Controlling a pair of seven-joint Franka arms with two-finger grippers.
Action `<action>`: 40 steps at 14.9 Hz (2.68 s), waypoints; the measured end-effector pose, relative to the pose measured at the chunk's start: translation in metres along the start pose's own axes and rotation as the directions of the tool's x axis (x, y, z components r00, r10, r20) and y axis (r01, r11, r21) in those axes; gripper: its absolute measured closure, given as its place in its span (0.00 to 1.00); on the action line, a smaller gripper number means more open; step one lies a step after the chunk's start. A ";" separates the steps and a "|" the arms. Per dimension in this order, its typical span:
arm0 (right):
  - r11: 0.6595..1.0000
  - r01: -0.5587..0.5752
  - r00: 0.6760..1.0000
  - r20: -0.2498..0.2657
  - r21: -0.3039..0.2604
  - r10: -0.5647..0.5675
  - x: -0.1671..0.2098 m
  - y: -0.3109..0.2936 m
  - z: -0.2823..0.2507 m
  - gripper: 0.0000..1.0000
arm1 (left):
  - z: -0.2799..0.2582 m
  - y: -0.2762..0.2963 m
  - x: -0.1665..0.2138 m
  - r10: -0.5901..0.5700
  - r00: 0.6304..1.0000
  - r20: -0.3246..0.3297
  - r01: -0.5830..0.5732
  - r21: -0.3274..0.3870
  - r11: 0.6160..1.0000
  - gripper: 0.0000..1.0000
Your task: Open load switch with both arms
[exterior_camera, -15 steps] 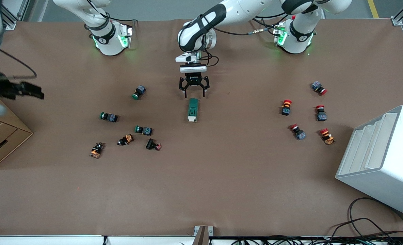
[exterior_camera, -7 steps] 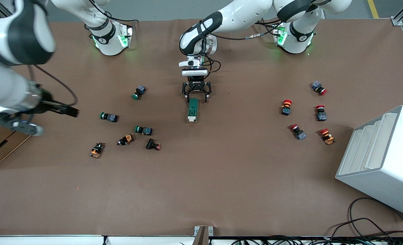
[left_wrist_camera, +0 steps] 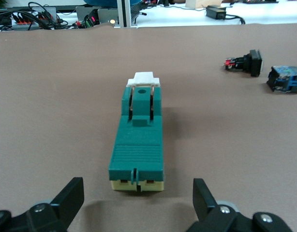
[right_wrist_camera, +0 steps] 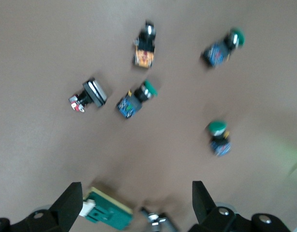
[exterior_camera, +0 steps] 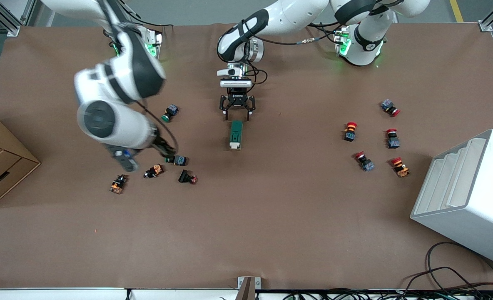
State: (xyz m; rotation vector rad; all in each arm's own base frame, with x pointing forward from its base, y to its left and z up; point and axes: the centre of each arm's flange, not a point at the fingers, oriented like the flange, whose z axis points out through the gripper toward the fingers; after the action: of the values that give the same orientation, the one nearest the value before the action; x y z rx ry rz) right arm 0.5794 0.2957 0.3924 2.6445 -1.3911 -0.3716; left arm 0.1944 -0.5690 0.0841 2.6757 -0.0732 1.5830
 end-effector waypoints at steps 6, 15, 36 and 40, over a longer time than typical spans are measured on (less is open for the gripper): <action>0.939 -0.342 0.940 0.004 -0.022 0.342 -0.075 -0.069 0.093 0.00 | 0.003 -0.005 -0.015 0.027 0.998 -0.059 -0.027 0.001 1.000 0.00; 0.858 -0.510 0.857 0.043 -0.059 0.513 -0.126 -0.091 0.161 0.00 | 0.003 -0.005 -0.016 0.030 0.997 -0.067 -0.030 0.003 1.000 0.00; 0.858 -0.451 0.890 -0.050 -0.246 0.453 -0.169 -0.074 0.184 0.00 | 0.004 -0.008 -0.020 -0.001 0.996 -0.085 0.003 0.013 1.000 0.00; 0.864 -0.425 0.903 -0.052 -0.270 0.427 -0.185 -0.069 0.175 0.00 | 0.004 -0.008 -0.020 -0.001 0.996 -0.085 0.003 0.013 1.000 0.00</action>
State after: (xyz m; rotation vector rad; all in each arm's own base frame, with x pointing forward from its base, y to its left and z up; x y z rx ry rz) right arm 0.4852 0.4871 0.2369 2.0433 -1.7291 -0.4798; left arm 0.1892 -0.5612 0.0647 2.6132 -0.0578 1.7004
